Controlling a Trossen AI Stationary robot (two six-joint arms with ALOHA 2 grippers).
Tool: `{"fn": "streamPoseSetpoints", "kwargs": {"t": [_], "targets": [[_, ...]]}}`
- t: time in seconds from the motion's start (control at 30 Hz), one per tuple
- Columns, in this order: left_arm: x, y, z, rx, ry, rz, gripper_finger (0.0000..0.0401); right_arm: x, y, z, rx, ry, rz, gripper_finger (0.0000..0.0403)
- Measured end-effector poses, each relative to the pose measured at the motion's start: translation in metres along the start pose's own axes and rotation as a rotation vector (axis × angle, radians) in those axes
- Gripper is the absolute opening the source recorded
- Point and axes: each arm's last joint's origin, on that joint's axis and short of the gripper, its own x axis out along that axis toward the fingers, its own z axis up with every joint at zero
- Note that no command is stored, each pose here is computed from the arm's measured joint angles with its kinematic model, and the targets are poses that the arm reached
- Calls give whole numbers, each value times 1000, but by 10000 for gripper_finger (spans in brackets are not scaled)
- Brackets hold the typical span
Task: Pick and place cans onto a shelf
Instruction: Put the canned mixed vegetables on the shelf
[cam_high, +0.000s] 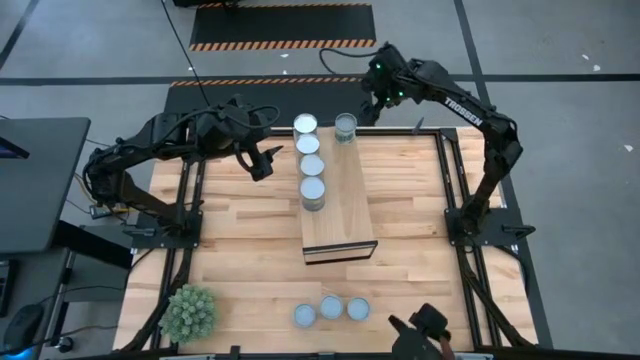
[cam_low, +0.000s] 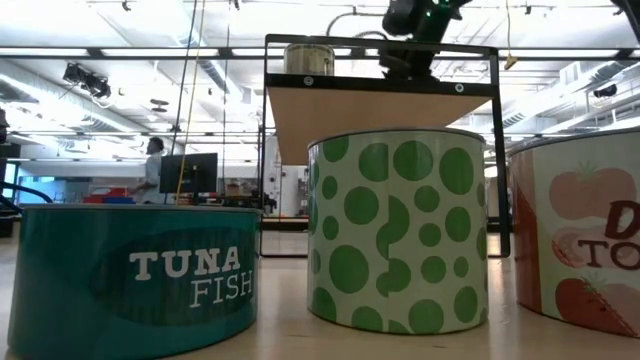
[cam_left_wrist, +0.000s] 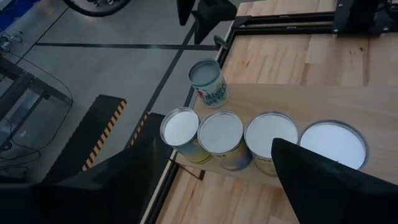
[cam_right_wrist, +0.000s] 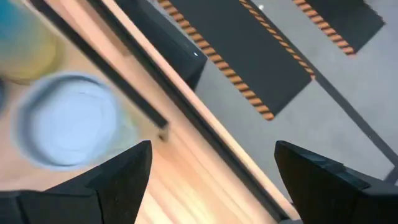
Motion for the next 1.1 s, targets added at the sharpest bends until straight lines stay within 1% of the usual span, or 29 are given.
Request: {"fn": "streamPoseSetpoints", "kwargs": {"t": [0.07, 0.17, 0.27, 0.37, 0.5, 0.63, 0.87, 1.03, 1.1], "targets": [[0, 0, 0, 0, 0, 0, 322, 6, -6, -1, -12, 25, 2, 346], [0, 0, 0, 0, 1, 0, 322, 14, -10, -3, -15, 32, 50, 346], [0, 0, 0, 0, 1, 0, 322, 23, -11, -8, -24, 56, 67, 346], [0, -1, 0, 2, 1, -2, 322, 35, -7, -17, -34, 111, 84, 346], [0, -1, 0, 2, 1, -2, 322, 40, 4, -19, -24, 117, 141, 346], [0, -1, 0, 2, 1, -2, 322, 41, 21, -16, -34, 84, 165, 346], [0, -1, 0, 2, 1, -2, 322, 36, 51, -16, -60, 82, 212, 346], [0, -1, 0, 2, 1, -2, 322, 34, 66, -11, -60, 26, 265, 346], [0, -1, 0, 2, 1, -2, 322, 33, 69, -11, -53, 26, 287, 346]]}}
